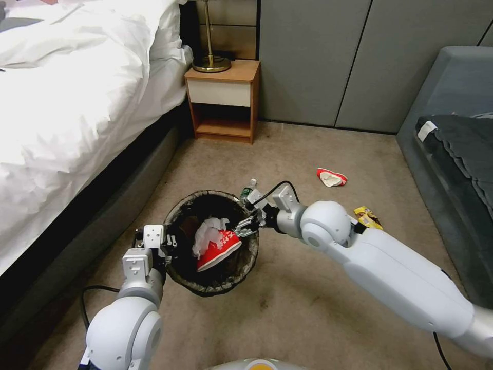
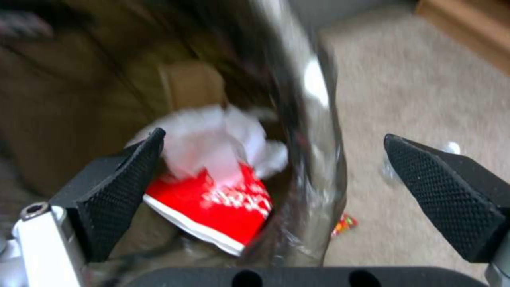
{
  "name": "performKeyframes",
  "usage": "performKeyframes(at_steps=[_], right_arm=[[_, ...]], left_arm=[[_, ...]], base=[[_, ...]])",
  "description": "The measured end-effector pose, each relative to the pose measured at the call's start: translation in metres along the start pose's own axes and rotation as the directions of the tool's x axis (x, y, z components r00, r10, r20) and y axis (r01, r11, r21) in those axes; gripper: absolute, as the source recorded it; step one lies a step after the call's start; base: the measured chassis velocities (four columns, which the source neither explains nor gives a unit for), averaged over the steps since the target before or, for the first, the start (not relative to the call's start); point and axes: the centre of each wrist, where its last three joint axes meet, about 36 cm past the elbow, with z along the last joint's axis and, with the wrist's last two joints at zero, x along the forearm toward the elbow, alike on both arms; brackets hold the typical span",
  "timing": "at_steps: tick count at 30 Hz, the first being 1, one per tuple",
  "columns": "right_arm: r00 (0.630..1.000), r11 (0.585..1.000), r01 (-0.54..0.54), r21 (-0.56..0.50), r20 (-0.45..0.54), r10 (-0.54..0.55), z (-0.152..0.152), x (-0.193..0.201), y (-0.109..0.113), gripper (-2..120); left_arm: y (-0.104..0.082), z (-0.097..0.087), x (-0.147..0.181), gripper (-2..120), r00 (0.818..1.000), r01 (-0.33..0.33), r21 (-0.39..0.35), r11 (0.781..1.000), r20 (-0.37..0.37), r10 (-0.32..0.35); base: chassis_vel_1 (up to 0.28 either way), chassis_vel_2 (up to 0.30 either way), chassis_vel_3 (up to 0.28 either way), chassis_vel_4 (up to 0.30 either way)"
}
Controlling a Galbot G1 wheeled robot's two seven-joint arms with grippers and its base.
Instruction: Pick up the trash bin, then pick up the garbage from the floor and place it into the trash bin.
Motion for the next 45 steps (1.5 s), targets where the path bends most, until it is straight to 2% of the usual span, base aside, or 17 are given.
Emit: performKeyframes(at_steps=[7,13,17,20,21,23,24,26,27,30,31,34,35,38,39,42,45], right_arm=[[0.986,0.999,0.050,-0.005,0.162,-0.048,-0.025,0.060,0.018,100],[0.956,0.999,0.040,-0.009,0.292,-0.036,-0.024,0.093,0.020,100],[0.930,0.999,-0.026,-0.030,0.367,0.035,-0.008,0.106,0.020,100],[0.874,0.975,-0.210,-0.069,0.435,0.219,0.009,0.112,0.019,100],[0.874,0.975,-0.210,-0.069,0.435,0.219,0.009,0.112,0.019,100],[0.797,0.926,-0.361,-0.113,0.478,0.369,0.022,0.115,0.017,100],[0.797,0.926,-0.361,-0.113,0.478,0.369,0.022,0.115,0.017,100],[0.739,0.877,-0.451,-0.168,0.481,0.472,0.037,0.120,0.010,100],[0.739,0.877,-0.451,-0.168,0.481,0.472,0.037,0.120,0.010,100],[0.594,0.742,-0.608,-0.282,0.459,0.661,0.075,0.122,0.006,100],[0.594,0.742,-0.608,-0.282,0.459,0.661,0.075,0.122,0.006,100],[0.479,0.621,-0.712,-0.328,0.420,0.771,0.106,0.121,0.013,100],[0.479,0.621,-0.712,-0.328,0.420,0.771,0.106,0.121,0.013,100],[0.382,0.520,-0.788,-0.328,0.402,0.832,0.136,0.119,0.018,100],[0.382,0.520,-0.788,-0.328,0.402,0.832,0.136,0.119,0.018,100],[0.308,0.447,-0.815,-0.369,0.377,0.873,0.156,0.119,0.027,100],[0.279,0.420,-0.828,-0.371,0.375,0.884,0.165,0.121,0.032,100]], left_arm=[[0.000,0.001,-0.002,0,1.000,0.001,-0.003,1.000,-0.004,-0.001],[0.000,0.001,-0.002,0,1.000,-0.002,-0.002,1.000,-0.005,0.002],[0.000,0.002,-0.002,0,1.000,-0.002,-0.003,1.000,-0.007,0.002],[0.000,0.001,-0.002,0,1.000,-0.002,-0.002,1.000,-0.009,0.002],[0.000,0.001,-0.002,0,1.000,-0.002,-0.002,1.000,-0.009,0.002],[0.000,0.001,-0.001,0,1.000,-0.001,0.005,1.000,-0.014,0.001],[0.000,0.001,-0.001,0,1.000,-0.001,0.005,1.000,-0.014,0.001],[0.000,-0.001,0.000,0,1.000,-0.002,0.009,1.000,-0.015,0.002],[0.000,-0.001,0.000,0,1.000,-0.002,0.009,1.000,-0.015,0.002],[0.000,0.000,0.001,0,1.000,-0.004,0.007,1.000,-0.016,0.004],[0.000,0.000,0.001,0,1.000,-0.004,0.007,1.000,-0.016,0.004],[-0.001,-0.001,0.001,0,1.000,-0.007,0.008,1.000,-0.016,0.008],[-0.001,-0.001,0.001,0,1.000,-0.007,0.008,1.000,-0.016,0.008],[-0.002,0.000,0.002,0,1.000,-0.012,0.008,1.000,-0.017,0.012],[-0.002,0.000,0.002,0,1.000,-0.012,0.008,1.000,-0.017,0.012],[-0.002,0.000,0.002,0,1.000,-0.013,0.005,1.000,-0.017,0.013],[-0.003,0.000,0.002,0,1.000,-0.014,0.005,1.000,-0.017,0.014]], base=[[0.000,0.000,0.000,0.000],[0.000,0.000,0.000,0.000],[0.000,0.000,0.000,0.000],[0.000,0.000,0.000,0.000],[0.000,0.000,0.000,0.000],[0.000,0.000,0.000,0.000],[0.000,0.000,0.000,0.000],[0.000,0.000,0.000,0.000],[0.000,0.000,0.000,0.000],[0.000,0.000,0.000,0.000],[0.000,0.000,0.000,0.000],[0.000,0.000,0.000,0.000],[0.000,0.000,0.000,0.000],[0.000,0.000,0.000,0.000],[0.000,0.000,0.000,0.000],[0.000,0.000,0.000,0.000],[0.000,0.000,0.000,0.000]])
